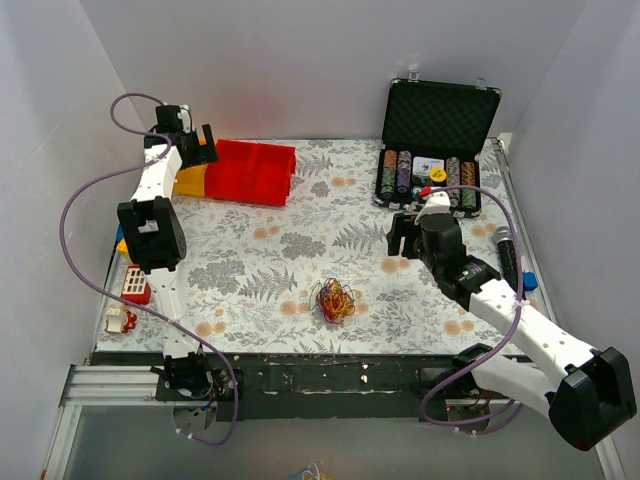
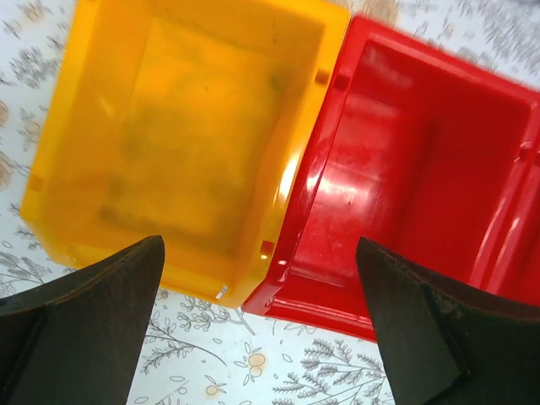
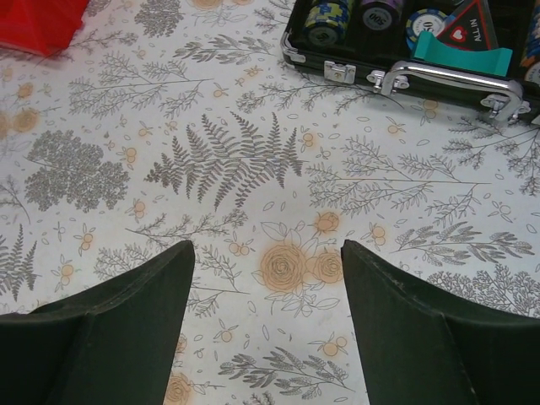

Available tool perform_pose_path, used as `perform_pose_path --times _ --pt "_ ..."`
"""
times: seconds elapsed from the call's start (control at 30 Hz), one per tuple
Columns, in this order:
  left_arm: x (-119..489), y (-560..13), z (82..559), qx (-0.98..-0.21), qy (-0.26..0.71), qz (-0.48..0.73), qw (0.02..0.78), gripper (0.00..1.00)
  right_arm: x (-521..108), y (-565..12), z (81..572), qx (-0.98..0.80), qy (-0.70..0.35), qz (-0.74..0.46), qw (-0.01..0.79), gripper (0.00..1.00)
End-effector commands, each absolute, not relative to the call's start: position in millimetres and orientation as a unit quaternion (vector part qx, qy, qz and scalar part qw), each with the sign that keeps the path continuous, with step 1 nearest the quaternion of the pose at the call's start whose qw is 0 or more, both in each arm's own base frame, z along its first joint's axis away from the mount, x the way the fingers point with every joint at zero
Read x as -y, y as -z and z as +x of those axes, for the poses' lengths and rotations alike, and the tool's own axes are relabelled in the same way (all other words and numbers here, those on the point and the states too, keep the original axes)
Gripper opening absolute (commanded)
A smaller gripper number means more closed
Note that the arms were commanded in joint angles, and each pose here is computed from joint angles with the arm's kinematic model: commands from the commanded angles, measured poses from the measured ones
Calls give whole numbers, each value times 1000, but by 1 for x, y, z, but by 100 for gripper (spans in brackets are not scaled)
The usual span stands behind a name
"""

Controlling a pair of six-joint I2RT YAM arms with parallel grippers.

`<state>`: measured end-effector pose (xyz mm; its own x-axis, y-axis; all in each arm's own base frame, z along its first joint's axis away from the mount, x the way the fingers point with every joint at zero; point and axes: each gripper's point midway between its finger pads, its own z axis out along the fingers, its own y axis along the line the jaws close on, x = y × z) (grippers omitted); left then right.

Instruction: Untangle the cables

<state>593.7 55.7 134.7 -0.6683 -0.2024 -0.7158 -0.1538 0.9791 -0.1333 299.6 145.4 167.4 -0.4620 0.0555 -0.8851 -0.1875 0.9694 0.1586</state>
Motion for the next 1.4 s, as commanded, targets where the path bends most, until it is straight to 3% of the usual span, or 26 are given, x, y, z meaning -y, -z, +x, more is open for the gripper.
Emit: perform_pose_path --times 0.0,0.13,0.23,0.37,0.43,0.67,1.17,1.37 --pt "-48 -120 590 -920 30 -68 385 98 -156 -185 303 -828 -135 -33 543 78" --pt "-43 -108 589 -922 17 -52 383 98 -162 -187 301 -827 -141 -35 544 76" --pt "-41 -102 590 -923 14 -44 383 89 -166 -189 299 -825 -148 -36 544 73" --pt "-35 -92 588 -923 3 -30 384 71 -168 -191 298 -823 -153 -36 545 71" --pt "-32 -88 585 -922 -1 -23 387 57 -169 -191 298 -824 -154 -36 545 71" --pt "-7 -84 563 -922 -2 8 386 30 -169 -189 295 -825 -155 -35 543 65" --pt "110 -59 425 -944 75 53 317 30 -163 -152 288 -845 -138 -35 516 63" --pt "136 -49 381 -951 97 48 289 39 -169 -127 293 -856 -131 -40 498 65"
